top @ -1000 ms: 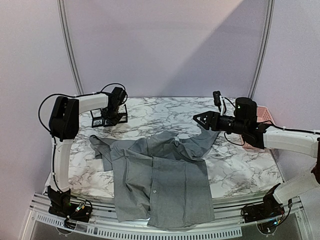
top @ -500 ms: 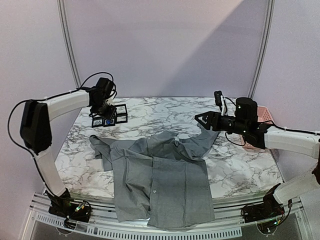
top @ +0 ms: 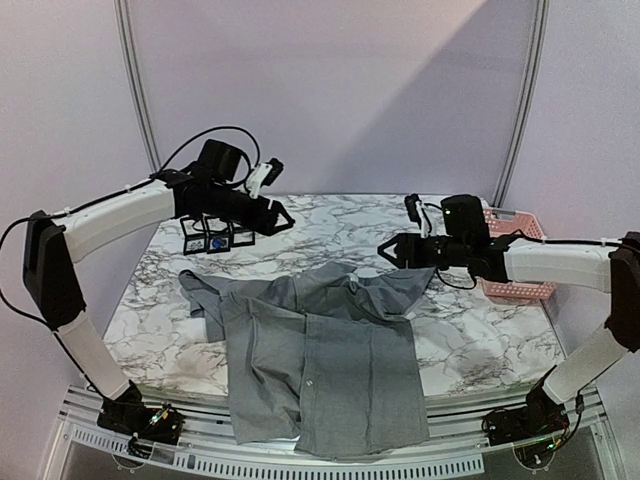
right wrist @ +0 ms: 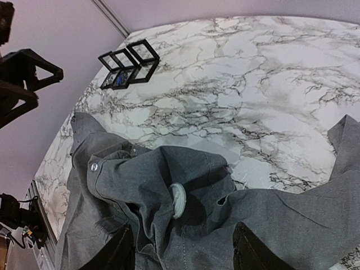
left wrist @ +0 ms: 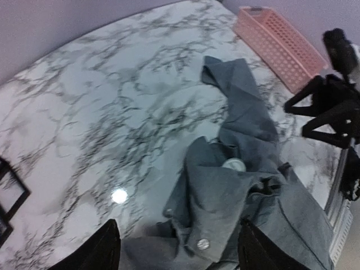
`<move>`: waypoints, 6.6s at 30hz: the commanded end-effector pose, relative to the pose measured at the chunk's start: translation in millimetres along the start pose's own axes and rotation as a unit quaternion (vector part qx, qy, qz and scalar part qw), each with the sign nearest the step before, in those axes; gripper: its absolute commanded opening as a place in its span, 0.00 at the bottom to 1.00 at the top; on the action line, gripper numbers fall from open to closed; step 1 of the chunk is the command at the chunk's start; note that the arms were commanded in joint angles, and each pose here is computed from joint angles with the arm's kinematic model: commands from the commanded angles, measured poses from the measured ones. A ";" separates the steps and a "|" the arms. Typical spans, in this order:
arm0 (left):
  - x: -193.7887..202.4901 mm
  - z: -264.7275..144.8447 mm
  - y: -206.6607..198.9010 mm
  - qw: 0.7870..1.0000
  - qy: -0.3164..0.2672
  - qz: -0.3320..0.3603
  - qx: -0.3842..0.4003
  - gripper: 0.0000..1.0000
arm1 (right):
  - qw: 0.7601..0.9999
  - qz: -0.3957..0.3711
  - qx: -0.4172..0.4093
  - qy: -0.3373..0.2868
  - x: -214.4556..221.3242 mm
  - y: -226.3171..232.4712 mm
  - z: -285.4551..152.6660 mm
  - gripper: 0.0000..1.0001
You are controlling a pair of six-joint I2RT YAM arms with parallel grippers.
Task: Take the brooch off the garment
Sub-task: Adjust the crumpled clothing at the center of the board, then pick up the brooch from the crumpled clothing, then pass from the right arm to the left
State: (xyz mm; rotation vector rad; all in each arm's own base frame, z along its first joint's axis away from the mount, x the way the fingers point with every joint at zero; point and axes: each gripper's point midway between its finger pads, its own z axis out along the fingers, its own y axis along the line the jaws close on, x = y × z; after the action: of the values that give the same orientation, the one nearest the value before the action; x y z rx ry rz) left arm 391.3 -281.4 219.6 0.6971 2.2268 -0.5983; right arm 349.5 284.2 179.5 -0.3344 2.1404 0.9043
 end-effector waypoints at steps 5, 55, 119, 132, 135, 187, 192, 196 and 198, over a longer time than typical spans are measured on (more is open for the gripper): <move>28.5 46.8 -66.3 0.988 0.039 -0.017 0.149 0.75 | 0.997 -0.009 0.030 0.074 37.4 3.1 44.2 0.56; 78.5 18.4 -107.4 0.987 0.118 -0.024 0.109 0.63 | 0.990 -0.047 -0.054 0.117 65.4 60.5 30.6 0.35; 71.9 43.0 -100.3 0.981 0.081 0.018 0.175 0.66 | 0.990 -0.088 -0.043 0.102 77.6 62.1 73.4 0.00; 70.6 28.0 -127.6 0.963 0.072 0.047 0.254 0.66 | 0.982 -0.119 -0.137 0.045 60.4 98.3 41.7 0.00; 75.2 31.1 -124.1 0.965 0.083 0.049 0.245 0.66 | 0.980 -0.124 -0.153 0.041 58.7 104.6 36.9 0.00; 95.5 18.3 -169.0 0.928 0.112 0.090 0.344 0.00 | 0.943 -0.122 -0.299 0.078 62.0 135.4 17.8 0.00; 95.2 17.9 -170.1 0.928 0.110 0.093 0.344 0.00 | 0.947 -0.116 -0.292 0.076 60.1 132.2 19.3 0.05; 95.3 21.3 -165.3 0.933 0.112 0.090 0.330 0.00 | 0.952 -0.108 -0.279 0.068 55.0 125.7 19.6 0.24; 94.1 22.4 -162.0 0.934 0.111 0.084 0.328 0.00 | 0.954 -0.104 -0.276 0.058 51.7 122.3 16.9 0.36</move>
State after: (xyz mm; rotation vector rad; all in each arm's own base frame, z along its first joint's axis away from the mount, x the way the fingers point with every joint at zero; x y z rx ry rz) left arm 244.4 -380.8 166.2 1.3155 2.1529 -1.2289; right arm 253.2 389.5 186.1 -0.9391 1.9010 1.3851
